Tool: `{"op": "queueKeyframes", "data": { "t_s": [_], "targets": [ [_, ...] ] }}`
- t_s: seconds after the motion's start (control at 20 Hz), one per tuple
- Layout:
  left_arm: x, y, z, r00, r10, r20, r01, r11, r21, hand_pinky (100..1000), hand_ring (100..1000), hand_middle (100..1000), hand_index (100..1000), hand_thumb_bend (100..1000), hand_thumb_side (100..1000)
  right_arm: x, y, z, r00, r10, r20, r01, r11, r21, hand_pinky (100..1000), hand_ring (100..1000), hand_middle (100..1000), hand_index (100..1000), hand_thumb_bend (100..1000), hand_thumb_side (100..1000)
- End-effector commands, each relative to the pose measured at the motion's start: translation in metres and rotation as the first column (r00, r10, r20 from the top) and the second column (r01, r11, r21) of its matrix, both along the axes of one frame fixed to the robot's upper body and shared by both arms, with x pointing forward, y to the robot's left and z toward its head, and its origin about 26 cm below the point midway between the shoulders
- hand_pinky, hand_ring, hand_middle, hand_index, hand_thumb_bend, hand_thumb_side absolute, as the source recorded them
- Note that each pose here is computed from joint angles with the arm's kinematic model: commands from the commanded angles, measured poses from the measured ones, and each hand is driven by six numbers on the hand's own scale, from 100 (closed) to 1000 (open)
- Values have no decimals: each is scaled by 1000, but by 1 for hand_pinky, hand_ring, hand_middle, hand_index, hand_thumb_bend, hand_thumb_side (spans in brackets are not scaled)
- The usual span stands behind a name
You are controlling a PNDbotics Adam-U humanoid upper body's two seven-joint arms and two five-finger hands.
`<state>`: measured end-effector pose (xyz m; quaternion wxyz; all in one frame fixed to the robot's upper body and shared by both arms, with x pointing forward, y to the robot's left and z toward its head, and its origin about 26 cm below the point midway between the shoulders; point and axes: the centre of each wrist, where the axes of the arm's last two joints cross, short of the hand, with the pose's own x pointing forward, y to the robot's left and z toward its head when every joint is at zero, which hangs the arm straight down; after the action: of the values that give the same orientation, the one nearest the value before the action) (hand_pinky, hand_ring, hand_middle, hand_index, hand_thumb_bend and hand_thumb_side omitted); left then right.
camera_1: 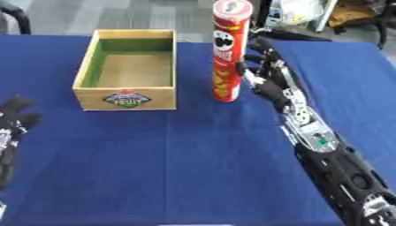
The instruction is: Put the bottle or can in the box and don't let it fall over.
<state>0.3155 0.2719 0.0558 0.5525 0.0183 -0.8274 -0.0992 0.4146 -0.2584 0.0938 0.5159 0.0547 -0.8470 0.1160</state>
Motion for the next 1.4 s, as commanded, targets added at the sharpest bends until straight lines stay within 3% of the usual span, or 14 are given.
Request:
{"op": "queueKeyframes", "data": {
  "t_s": [0.05, 1.4],
  "targets": [
    [2, -1, 5, 1000, -11, 19, 11, 1000, 2, 873, 794, 841, 952, 415, 763, 5, -1, 12, 999, 15, 28, -15, 1000, -7, 792, 869, 899, 1000, 392, 314],
    [2, -2, 7, 1000, -11, 23, 11, 1000, 3, 873, 793, 847, 951, 418, 761, 9, -14, 6, 998, -61, 16, 61, 997, -51, 808, 886, 902, 1000, 383, 343]
  ]
}}
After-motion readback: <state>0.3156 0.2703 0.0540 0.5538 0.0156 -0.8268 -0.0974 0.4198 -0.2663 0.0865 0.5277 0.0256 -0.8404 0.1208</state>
